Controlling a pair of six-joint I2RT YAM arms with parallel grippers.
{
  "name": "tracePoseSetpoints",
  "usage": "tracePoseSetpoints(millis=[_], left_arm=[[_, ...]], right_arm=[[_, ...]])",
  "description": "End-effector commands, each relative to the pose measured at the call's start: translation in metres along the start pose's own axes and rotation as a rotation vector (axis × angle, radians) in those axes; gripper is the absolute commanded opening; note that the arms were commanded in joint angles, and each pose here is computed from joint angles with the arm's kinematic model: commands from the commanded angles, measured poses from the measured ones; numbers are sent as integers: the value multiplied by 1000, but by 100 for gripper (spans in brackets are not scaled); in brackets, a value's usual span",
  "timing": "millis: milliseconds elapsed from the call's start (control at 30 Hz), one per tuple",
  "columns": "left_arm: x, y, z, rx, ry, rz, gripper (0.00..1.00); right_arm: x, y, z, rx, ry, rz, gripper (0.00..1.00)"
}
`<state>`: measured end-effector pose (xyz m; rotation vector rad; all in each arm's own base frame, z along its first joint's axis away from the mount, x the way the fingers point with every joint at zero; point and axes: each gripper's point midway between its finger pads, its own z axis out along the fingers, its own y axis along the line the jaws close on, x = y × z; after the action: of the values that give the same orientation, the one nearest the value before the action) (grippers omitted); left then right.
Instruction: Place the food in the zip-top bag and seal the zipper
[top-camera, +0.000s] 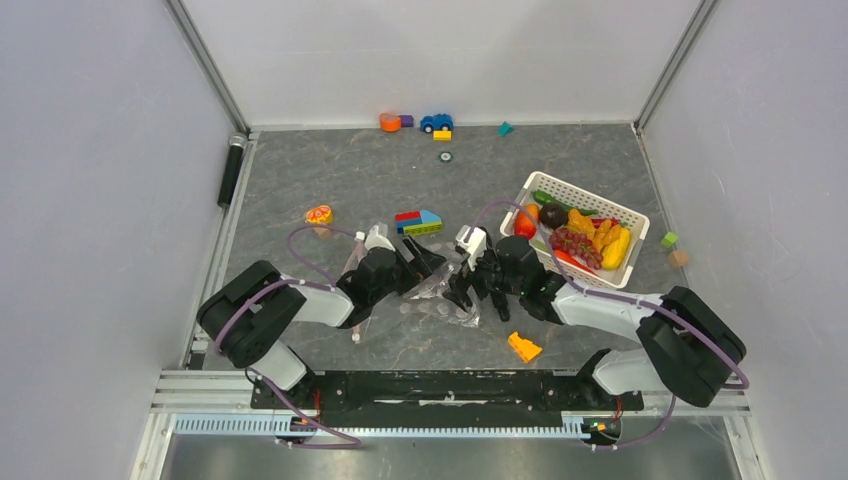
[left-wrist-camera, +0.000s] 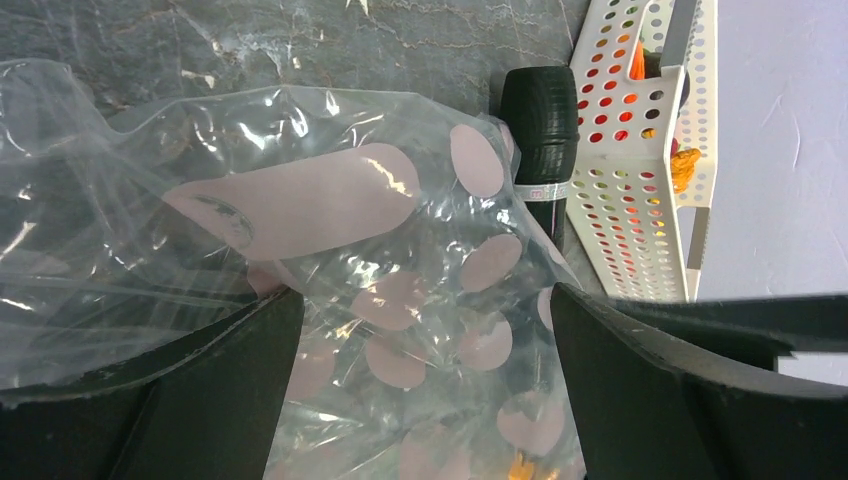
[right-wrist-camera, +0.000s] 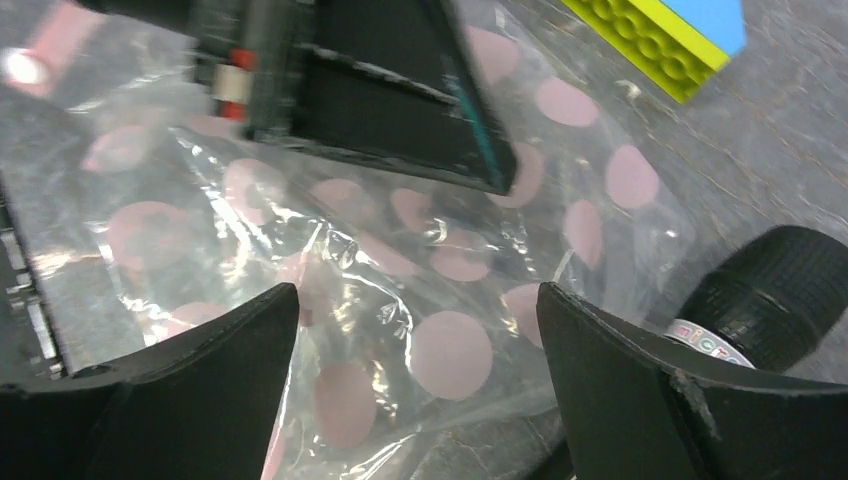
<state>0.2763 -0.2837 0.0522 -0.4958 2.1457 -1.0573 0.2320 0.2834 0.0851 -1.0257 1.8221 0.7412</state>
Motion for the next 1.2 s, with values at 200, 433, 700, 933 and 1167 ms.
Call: tracePoseSetpoints(millis=[200, 433, 700, 933, 1167], left_arm=[[2, 3, -15, -23, 7, 8, 100], [-28, -31, -43, 6, -60, 136, 100], [-102, 14, -151, -283, -377, 207, 100], [-97, 87, -208, -448, -470, 64, 100], [-59, 126, -182, -496, -376, -50, 98]], right_arm=[[3, -52, 2, 285, 85, 10, 21], [6, -57, 1, 313, 103, 26, 0], [6, -60, 1, 334, 109, 35, 0], [5, -59, 6, 328, 102, 73, 1], [5, -59, 8, 329, 101, 87, 1]])
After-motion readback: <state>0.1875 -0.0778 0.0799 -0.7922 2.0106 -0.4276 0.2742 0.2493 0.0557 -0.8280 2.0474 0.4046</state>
